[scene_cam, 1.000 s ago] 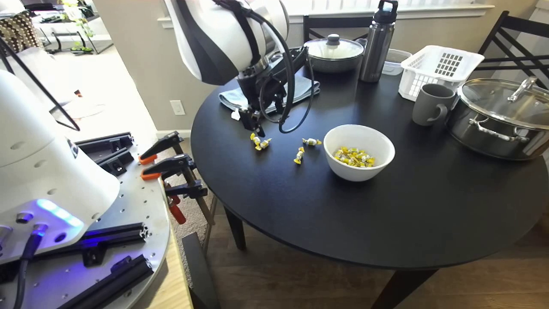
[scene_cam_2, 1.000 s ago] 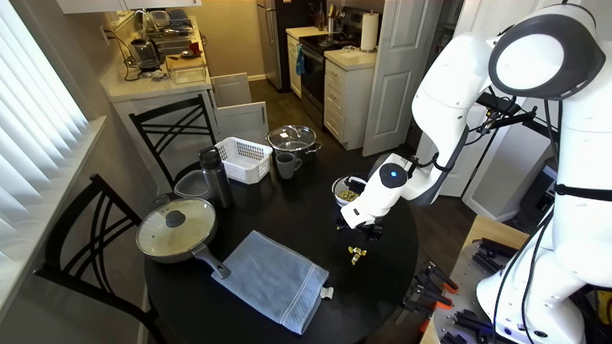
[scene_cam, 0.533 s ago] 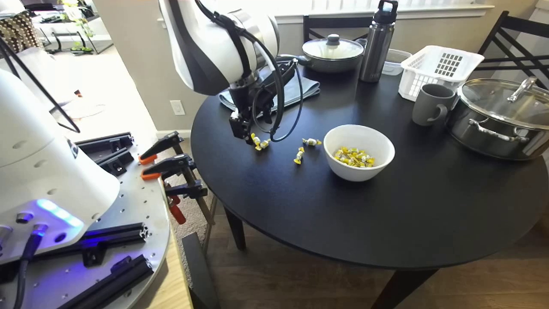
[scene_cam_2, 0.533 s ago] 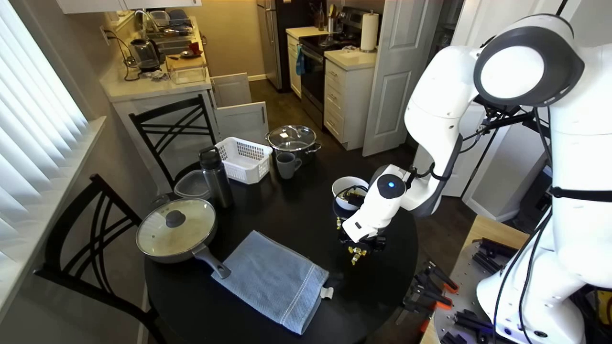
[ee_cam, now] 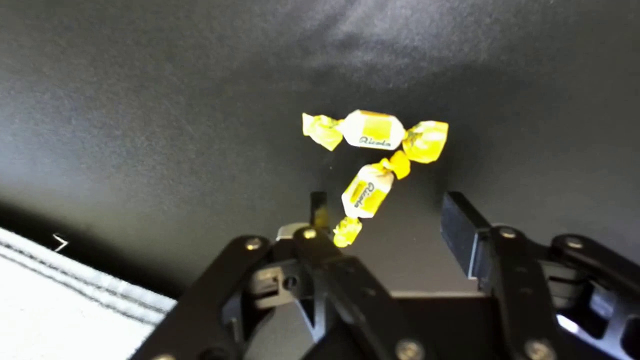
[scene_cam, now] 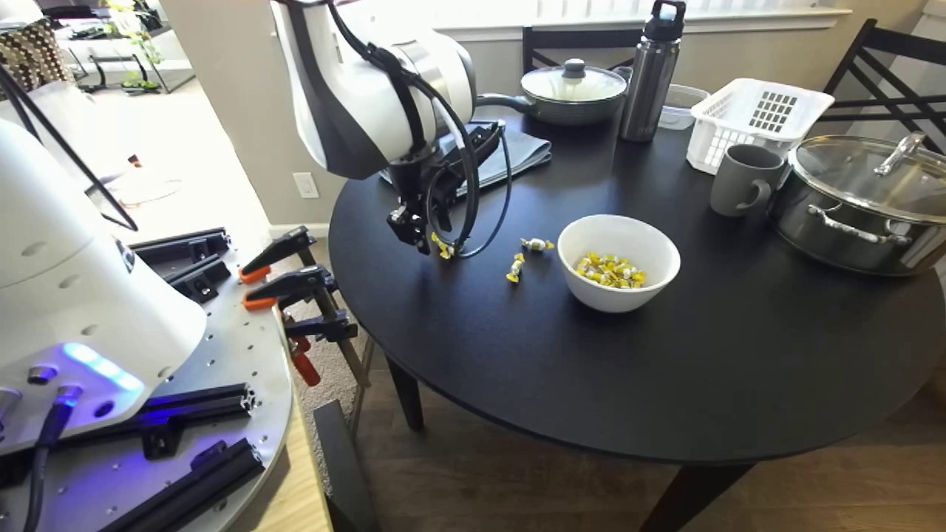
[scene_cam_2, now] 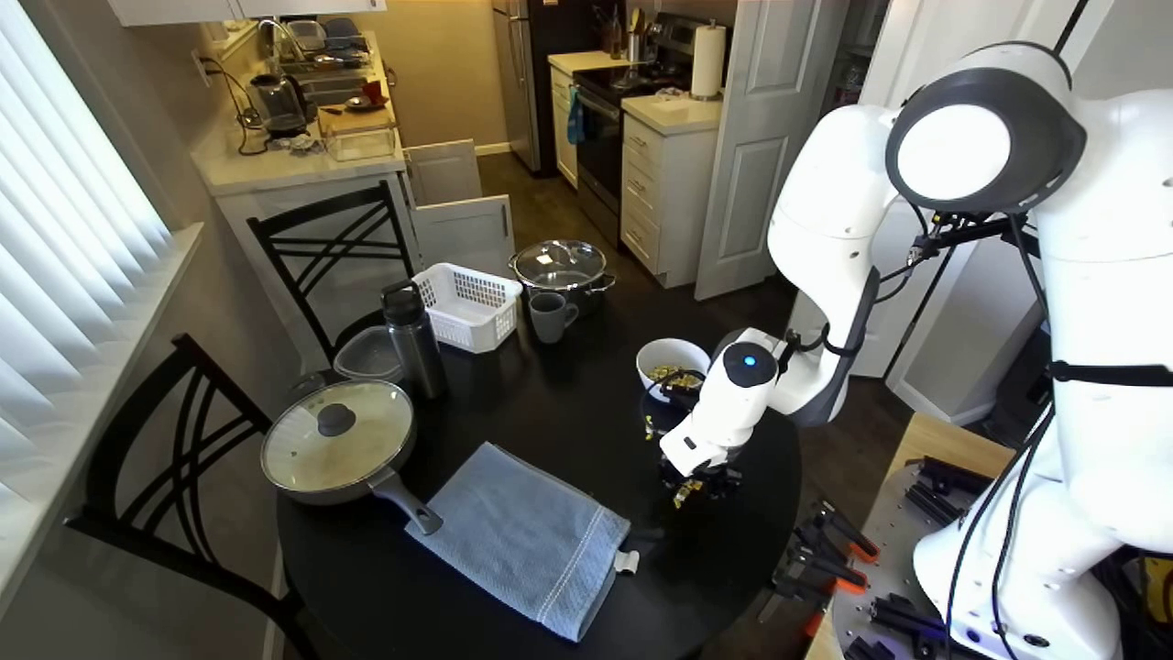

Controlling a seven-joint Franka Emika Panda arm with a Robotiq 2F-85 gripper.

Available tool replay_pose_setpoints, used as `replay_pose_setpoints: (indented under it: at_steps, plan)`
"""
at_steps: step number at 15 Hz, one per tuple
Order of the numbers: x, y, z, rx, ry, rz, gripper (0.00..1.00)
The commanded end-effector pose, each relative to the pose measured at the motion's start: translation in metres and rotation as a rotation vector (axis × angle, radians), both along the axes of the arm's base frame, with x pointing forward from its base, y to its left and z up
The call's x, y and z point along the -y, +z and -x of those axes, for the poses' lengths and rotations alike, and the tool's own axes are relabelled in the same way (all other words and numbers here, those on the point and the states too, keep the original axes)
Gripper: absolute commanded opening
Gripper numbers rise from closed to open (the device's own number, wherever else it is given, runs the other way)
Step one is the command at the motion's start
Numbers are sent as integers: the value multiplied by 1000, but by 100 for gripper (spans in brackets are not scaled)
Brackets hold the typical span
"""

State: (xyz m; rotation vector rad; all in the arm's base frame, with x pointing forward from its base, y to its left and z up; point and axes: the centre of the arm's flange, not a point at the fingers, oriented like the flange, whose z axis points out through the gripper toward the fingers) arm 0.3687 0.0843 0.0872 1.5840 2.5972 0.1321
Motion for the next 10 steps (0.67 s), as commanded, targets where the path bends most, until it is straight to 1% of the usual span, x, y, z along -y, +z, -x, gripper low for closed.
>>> replay_pose_setpoints:
  at_steps: [1,5,6,7,8,10]
  plan:
    - [4,8,-7,-27,2,-20,32]
    - [14,9,-6,-30,-14,-22,6]
    - [16,9,-6,-28,-18,-22,2]
    - [17,11,-6,-25,-19,-26,0]
    - [18,15,-7,-19,-19,-32,3]
    - [20,24,-8,-5,-18,-51,4]
